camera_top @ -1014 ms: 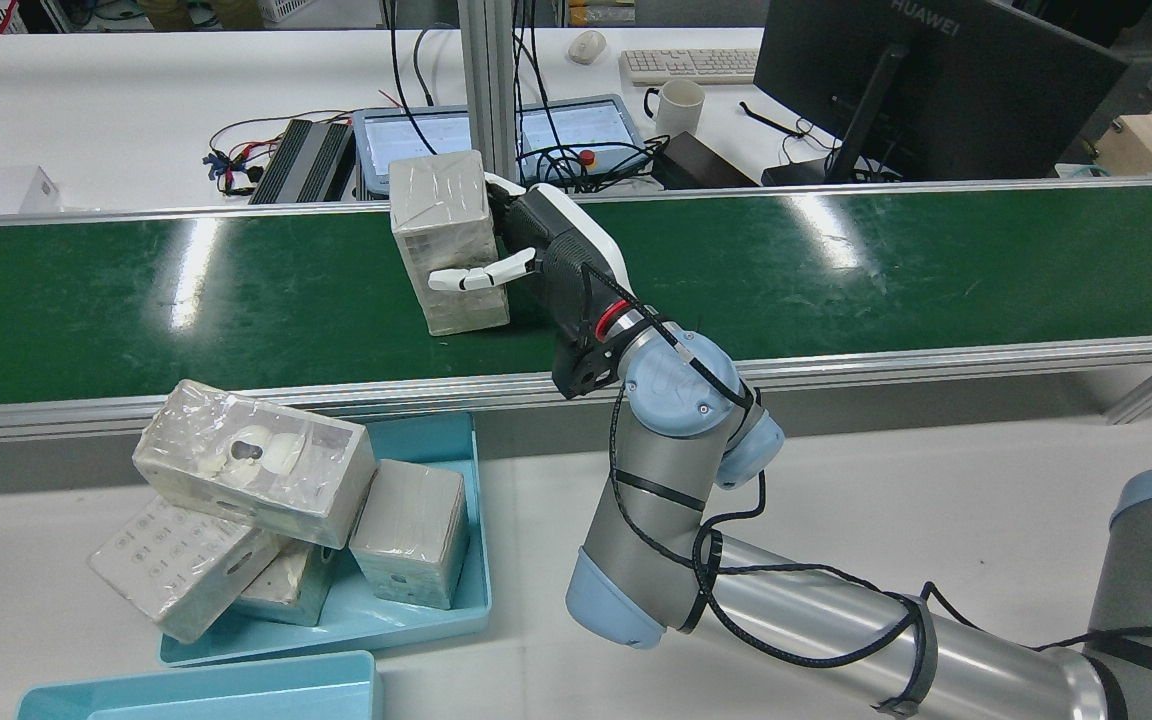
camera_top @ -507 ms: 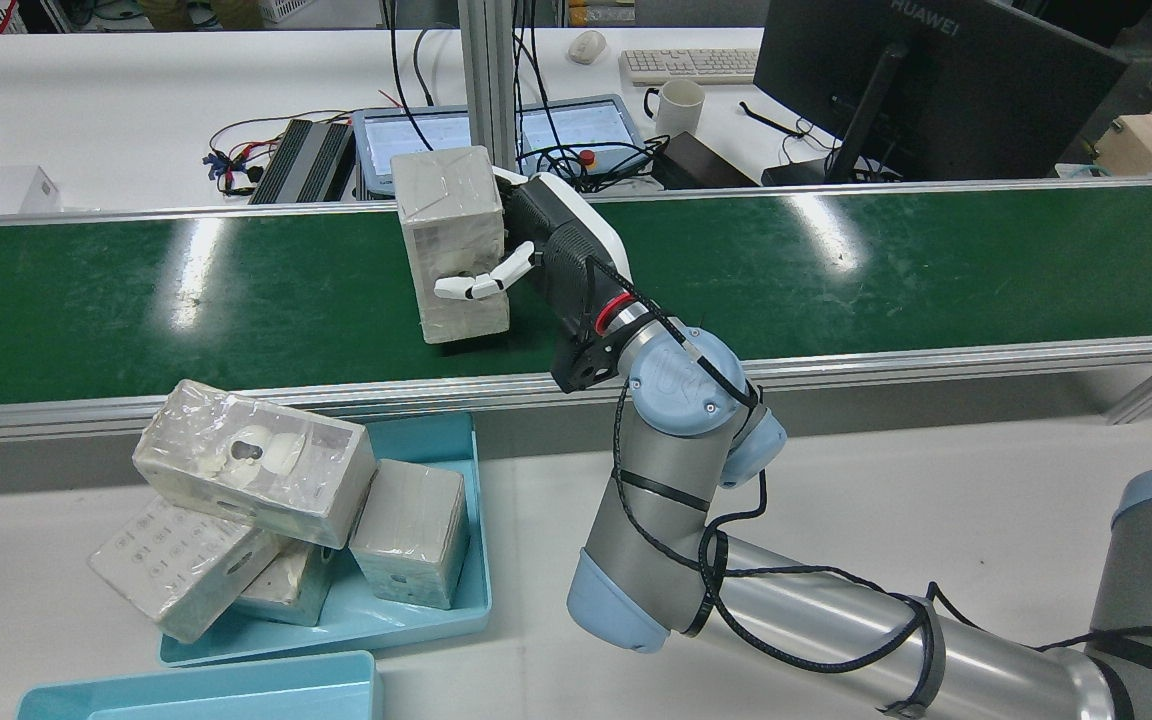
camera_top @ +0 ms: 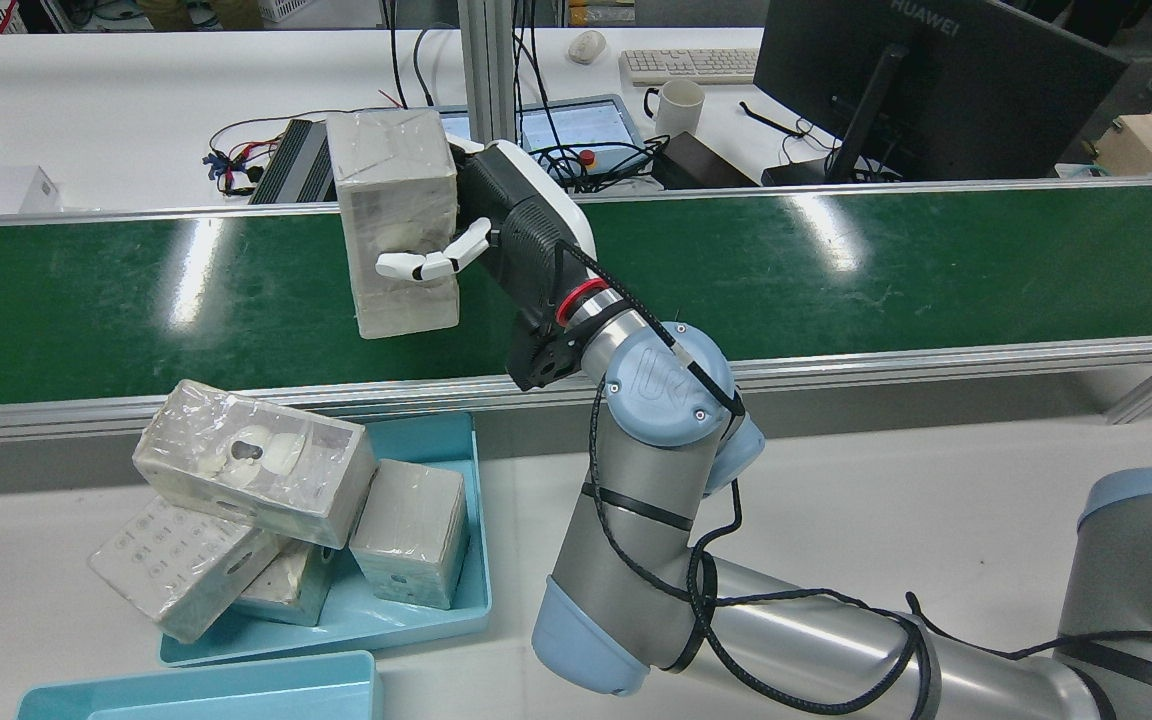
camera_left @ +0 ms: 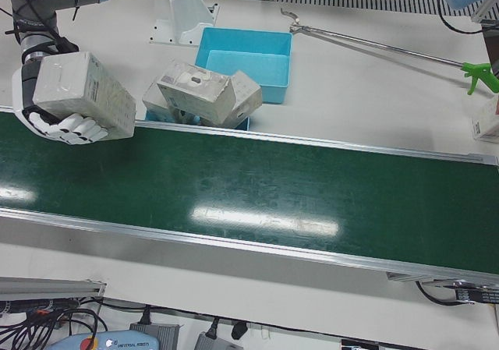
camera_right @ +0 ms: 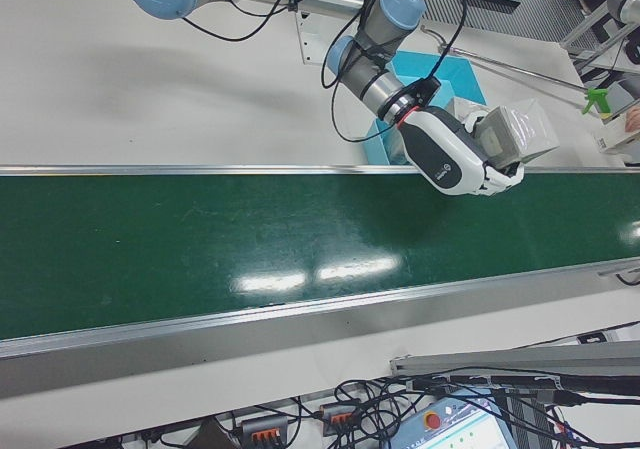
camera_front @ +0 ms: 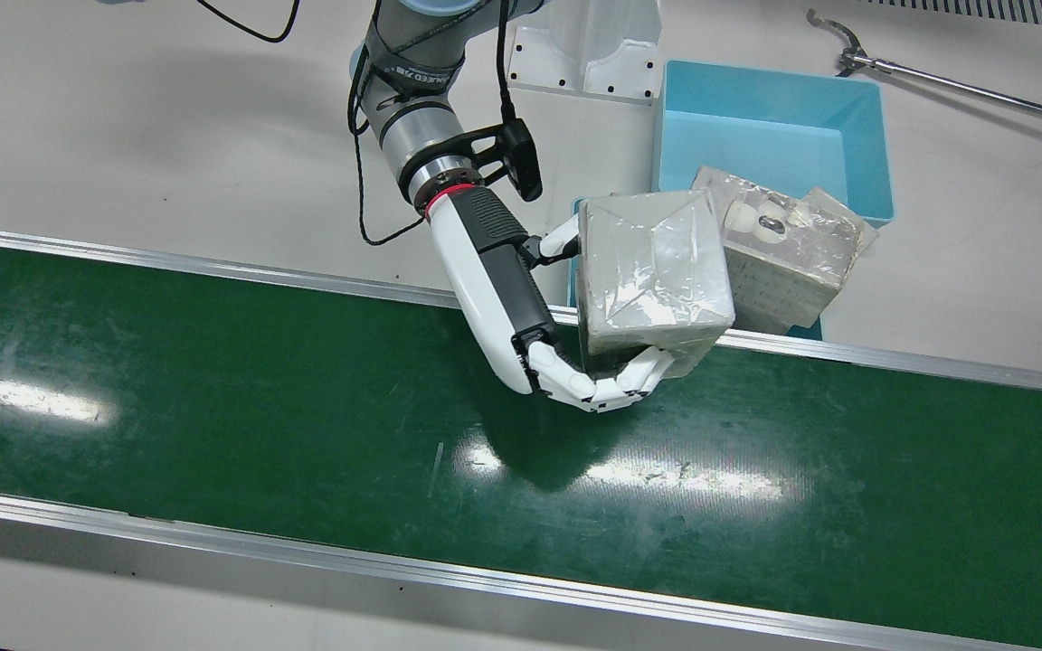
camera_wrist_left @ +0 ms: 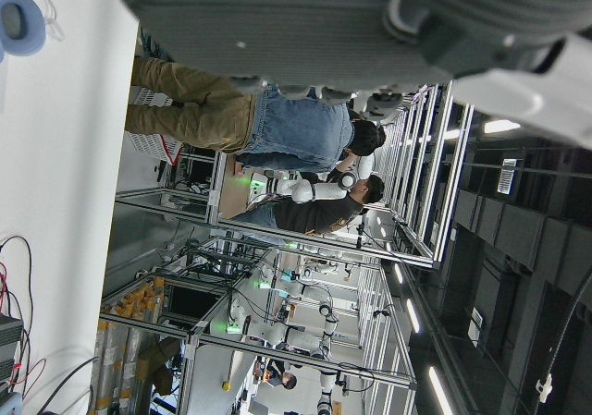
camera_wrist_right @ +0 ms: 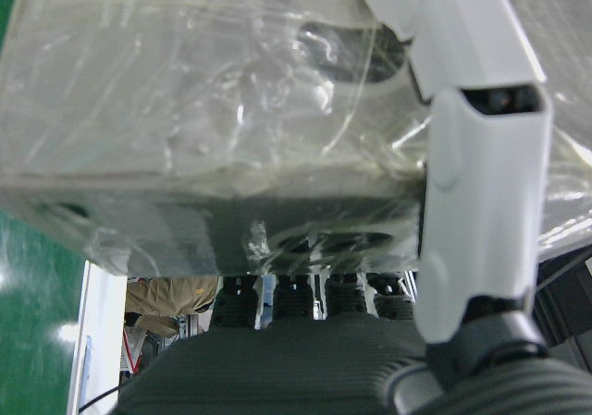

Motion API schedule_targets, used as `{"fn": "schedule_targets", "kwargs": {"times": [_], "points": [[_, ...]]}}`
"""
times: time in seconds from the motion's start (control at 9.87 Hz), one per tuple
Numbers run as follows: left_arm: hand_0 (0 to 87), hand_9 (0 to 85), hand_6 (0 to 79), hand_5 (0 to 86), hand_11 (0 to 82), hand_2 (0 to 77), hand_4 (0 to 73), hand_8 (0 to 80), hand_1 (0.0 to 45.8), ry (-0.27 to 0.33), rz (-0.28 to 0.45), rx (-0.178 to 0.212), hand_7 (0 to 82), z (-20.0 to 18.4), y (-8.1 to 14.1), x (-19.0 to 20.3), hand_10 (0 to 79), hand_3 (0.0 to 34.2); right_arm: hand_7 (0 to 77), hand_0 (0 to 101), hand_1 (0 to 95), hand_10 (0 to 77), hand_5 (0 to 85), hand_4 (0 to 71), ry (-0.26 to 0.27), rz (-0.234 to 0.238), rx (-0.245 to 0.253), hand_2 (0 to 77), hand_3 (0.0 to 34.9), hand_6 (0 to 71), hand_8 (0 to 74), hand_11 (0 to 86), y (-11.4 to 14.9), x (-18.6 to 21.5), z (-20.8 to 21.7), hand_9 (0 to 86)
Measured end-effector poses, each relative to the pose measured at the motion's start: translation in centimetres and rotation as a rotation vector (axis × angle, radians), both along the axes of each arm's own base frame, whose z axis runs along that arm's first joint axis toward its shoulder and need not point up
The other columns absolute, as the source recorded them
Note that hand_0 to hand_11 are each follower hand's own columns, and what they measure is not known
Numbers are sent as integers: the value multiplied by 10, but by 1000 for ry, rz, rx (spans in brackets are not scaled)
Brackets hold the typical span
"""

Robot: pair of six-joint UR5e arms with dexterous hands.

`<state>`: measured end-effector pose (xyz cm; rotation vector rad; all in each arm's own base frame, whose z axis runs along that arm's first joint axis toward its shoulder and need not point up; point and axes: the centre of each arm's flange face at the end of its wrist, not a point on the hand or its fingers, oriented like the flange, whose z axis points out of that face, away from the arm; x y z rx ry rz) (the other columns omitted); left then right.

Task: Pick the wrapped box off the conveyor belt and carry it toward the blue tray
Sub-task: 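Lift the held box off the belt and carry it over the blue tray, then open the right hand, release the box onto the tray stack, withdraw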

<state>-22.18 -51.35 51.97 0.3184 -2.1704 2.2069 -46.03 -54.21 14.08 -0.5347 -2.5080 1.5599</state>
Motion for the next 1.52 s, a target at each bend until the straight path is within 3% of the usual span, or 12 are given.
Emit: {"fn": "schedule_targets", "kwargs": {"times": [0.1, 0.2, 0.61, 0.71, 0.81, 1.01, 1.22, 1.42, 1.52], "points": [[0, 5, 5, 11, 5, 5, 0, 5, 0, 0, 0, 0, 5, 0, 0, 0, 0, 0, 371, 494, 71, 425, 469, 229, -2, -5, 10, 365, 0, 289, 409, 327, 12, -12, -12, 404], [0, 5, 5, 11, 5, 11, 5, 5, 0, 0, 0, 0, 5, 0, 0, 0, 5, 0, 360, 492, 71, 425, 475, 240, -4, -9, 17, 365, 0, 360, 431, 349, 26, -25, -24, 404], [0, 0, 5, 11, 5, 5, 5, 5, 0, 0, 0, 0, 5, 0, 0, 0, 0, 0, 365, 492, 27, 425, 485, 256, 8, -24, 50, 393, 1, 387, 436, 398, 68, -62, -56, 404], [0, 5, 5, 11, 5, 5, 0, 5, 0, 0, 0, 0, 5, 0, 0, 0, 5, 0, 371, 496, 27, 420, 502, 262, 10, -29, 50, 393, 1, 404, 502, 436, 77, -70, -58, 393], [0, 5, 5, 11, 5, 5, 0, 5, 0, 0, 0, 0, 5, 0, 0, 0, 5, 0, 415, 494, 27, 420, 584, 273, 13, -34, 52, 393, 0, 431, 513, 545, 85, -77, -61, 469], [0, 0, 0, 11, 5, 11, 5, 5, 0, 0, 0, 0, 5, 0, 0, 0, 5, 0, 431, 490, 11, 420, 665, 256, 13, -40, 60, 376, 0, 442, 480, 605, 97, -85, -70, 627], [0, 0, 5, 11, 5, 11, 5, 5, 0, 0, 0, 0, 5, 0, 0, 0, 5, 0, 436, 490, 5, 409, 682, 256, 13, -39, 59, 382, 0, 442, 469, 556, 101, -87, -71, 682], [0, 0, 5, 11, 5, 11, 5, 5, 0, 0, 0, 0, 5, 0, 0, 0, 0, 0, 436, 490, 5, 240, 731, 224, 19, -40, 52, 382, 0, 442, 436, 404, 104, -88, -63, 649], [0, 0, 5, 11, 5, 11, 0, 11, 0, 0, 0, 0, 5, 0, 0, 0, 5, 0, 436, 490, 5, 125, 698, 202, 20, -40, 51, 382, 0, 442, 376, 316, 104, -87, -59, 496]]}}
